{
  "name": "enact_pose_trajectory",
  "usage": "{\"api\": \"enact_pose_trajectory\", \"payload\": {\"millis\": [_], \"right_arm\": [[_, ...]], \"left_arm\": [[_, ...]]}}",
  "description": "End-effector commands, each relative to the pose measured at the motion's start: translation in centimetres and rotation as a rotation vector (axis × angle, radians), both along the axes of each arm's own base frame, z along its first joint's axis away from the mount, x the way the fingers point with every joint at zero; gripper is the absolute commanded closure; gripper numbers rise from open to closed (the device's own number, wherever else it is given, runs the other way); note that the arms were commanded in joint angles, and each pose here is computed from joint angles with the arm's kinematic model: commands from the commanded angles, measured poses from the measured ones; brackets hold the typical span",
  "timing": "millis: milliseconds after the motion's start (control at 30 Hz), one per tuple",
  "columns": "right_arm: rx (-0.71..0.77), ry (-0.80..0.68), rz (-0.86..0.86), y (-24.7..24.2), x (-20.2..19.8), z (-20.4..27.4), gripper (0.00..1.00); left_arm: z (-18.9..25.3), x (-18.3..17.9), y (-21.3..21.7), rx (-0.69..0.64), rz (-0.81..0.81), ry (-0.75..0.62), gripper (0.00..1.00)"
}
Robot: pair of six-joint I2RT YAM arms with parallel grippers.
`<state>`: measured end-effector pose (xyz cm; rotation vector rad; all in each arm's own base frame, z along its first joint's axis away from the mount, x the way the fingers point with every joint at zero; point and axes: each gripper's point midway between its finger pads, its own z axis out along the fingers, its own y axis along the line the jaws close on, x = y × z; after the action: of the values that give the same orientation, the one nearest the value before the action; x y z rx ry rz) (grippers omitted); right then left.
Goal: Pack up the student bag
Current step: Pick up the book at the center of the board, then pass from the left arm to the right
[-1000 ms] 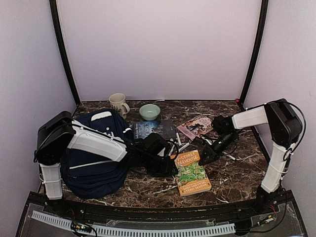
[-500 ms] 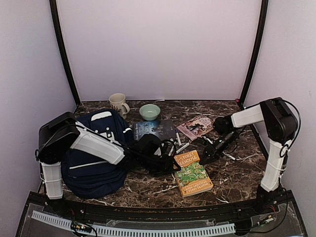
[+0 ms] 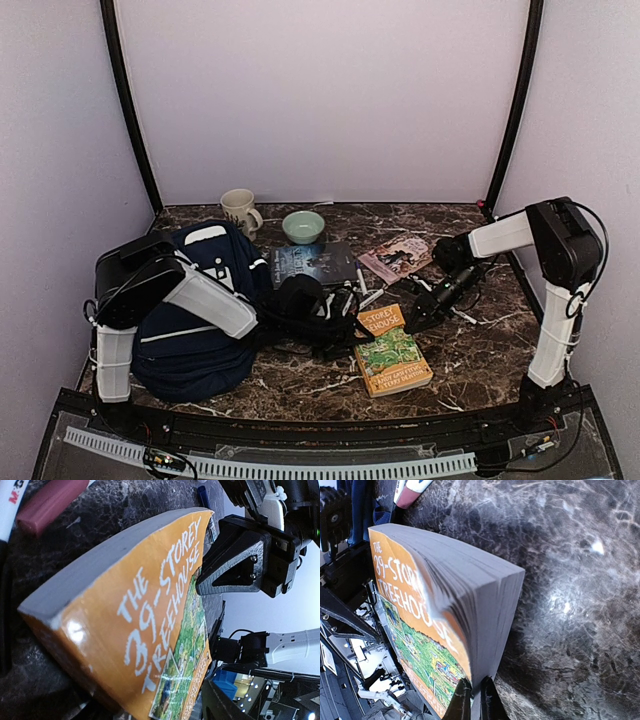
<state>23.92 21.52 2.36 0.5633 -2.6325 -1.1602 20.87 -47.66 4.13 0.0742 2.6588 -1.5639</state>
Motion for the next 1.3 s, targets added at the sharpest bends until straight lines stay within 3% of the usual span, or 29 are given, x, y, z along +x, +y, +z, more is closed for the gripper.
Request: {"api": "enact_pose_trajectory", "payload": {"millis": [0,133,333,667,733,767,867,1033,1267], "right_arm": [[-0.267,-0.056,0.050,-3.6,-0.2,-5.9,1.00],[-0.264,-0.079,0.045,-3.6,0.1,-5.4,1.00],[-0.223,-0.114,0.052,-3.1,0.3,-4.2,1.00],[-0.193,-0.202,0.048,-2.9,1.1,-2.1,0.98],[-0.203,-0.251,0.042,-3.5,1.7,-1.1,0.90],[-0.211,-0.284,0.030,-4.0,2.2,-0.4,0.81],[-0.214,-0.373,-0.058,-6.5,4.3,2.3,0.67],[0.016,-0.451,-0.048,-7.2,4.3,8.1,0.51],[0.293,-0.755,-0.012,-5.1,3.1,17.6,0.22]], "left_arm": [[0.3,0.0,-0.8,-0.079,0.050,0.046,0.42],[1.7,0.8,-0.9,-0.089,0.092,0.012,0.50],[2.6,1.3,0.1,-0.059,0.124,-0.028,0.68],[4.0,1.4,-0.1,-0.082,0.105,-0.088,0.88],[4.7,1.4,0.0,-0.086,0.096,-0.117,0.96],[5.0,1.5,0.1,-0.076,0.092,-0.135,0.99],[6.8,1.5,0.2,-0.053,0.049,-0.215,1.00],[11.0,1.0,0.0,-0.025,-0.086,-0.389,1.00],[18.1,2.9,0.9,0.060,-0.134,-0.643,1.00]]}}
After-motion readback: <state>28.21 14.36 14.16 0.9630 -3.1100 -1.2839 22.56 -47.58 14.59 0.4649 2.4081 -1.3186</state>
